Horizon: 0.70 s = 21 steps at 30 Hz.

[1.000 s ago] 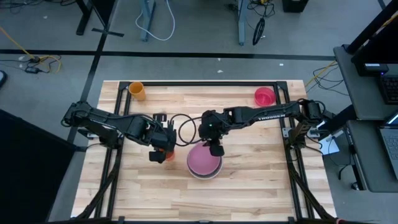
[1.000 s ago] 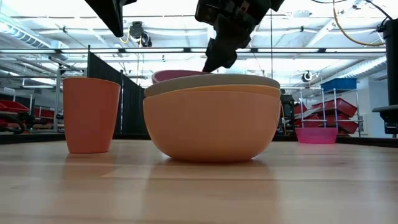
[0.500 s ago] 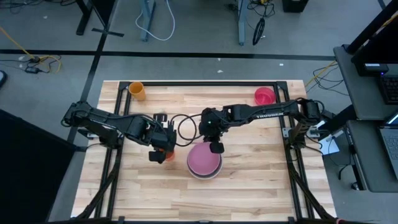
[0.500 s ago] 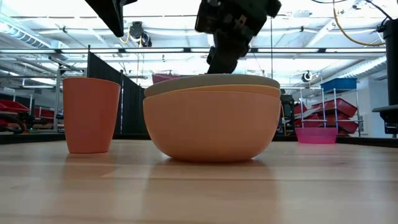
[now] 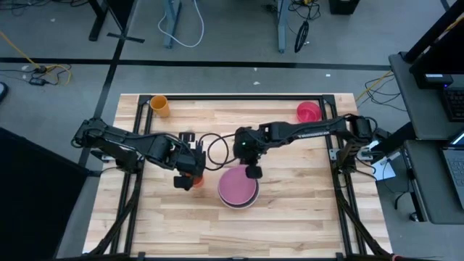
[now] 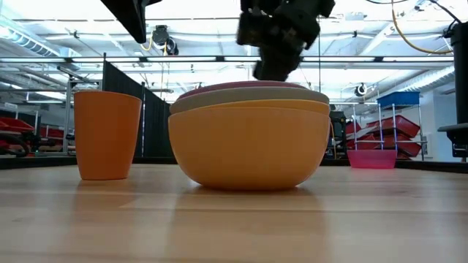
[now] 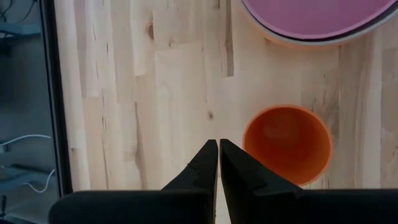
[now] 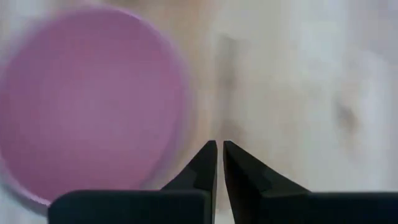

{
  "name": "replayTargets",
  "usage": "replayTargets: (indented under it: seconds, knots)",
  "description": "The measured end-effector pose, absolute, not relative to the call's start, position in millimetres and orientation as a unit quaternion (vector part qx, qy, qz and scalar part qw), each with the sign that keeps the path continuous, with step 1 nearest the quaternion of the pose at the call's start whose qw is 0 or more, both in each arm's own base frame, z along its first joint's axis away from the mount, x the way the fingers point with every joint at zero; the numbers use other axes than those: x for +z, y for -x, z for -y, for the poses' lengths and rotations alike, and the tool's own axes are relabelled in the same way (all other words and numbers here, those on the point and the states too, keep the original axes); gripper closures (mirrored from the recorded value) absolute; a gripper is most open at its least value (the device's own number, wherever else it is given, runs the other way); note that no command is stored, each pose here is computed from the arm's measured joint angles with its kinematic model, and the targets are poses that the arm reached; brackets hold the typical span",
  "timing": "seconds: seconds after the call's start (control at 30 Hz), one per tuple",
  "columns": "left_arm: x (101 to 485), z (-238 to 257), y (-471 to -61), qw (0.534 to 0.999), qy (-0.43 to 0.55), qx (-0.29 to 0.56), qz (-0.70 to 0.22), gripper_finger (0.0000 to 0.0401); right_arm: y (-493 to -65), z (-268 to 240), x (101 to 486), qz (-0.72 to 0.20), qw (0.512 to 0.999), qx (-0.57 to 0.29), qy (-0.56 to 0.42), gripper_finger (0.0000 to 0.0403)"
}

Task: Nest bowls inside each other
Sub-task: Stack the pink bowl on top of the gray bowl, then stack the light pink bowl on top of the pink bowl

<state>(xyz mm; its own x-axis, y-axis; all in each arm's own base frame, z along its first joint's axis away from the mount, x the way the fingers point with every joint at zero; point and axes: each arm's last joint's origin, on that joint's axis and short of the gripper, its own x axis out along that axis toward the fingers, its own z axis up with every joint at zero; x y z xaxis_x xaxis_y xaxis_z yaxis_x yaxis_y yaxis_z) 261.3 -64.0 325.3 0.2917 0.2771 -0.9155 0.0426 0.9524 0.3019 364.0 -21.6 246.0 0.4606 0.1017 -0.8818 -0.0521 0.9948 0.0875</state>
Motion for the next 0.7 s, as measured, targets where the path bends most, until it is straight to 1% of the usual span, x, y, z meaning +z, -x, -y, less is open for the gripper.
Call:
replayTargets:
  seconds: [0.17, 0.37, 0.6, 0.7]
  knots:
    - [326, 63, -262, 0.795, -0.146, 0.089, -0.583, 0.0398, -334, 52, 261, -0.567, 0.818, -0.084, -0.055, 0.039]
    - [314, 63, -261, 0.782, -0.162, 0.083, -0.596, 0.0398, -290, 91, 272, -0.644, 0.735, -0.2, -0.073, 0.0373]
    - [304, 63, -261, 0.777, -0.164, 0.083, -0.602, 0.0398, -246, 151, 275, -0.683, 0.663, -0.283, -0.119, 0.0353]
    - [304, 64, -262, 0.782, -0.158, 0.077, -0.598, 0.0398, -230, 175, 276, -0.681, 0.654, -0.301, -0.134, 0.0346]
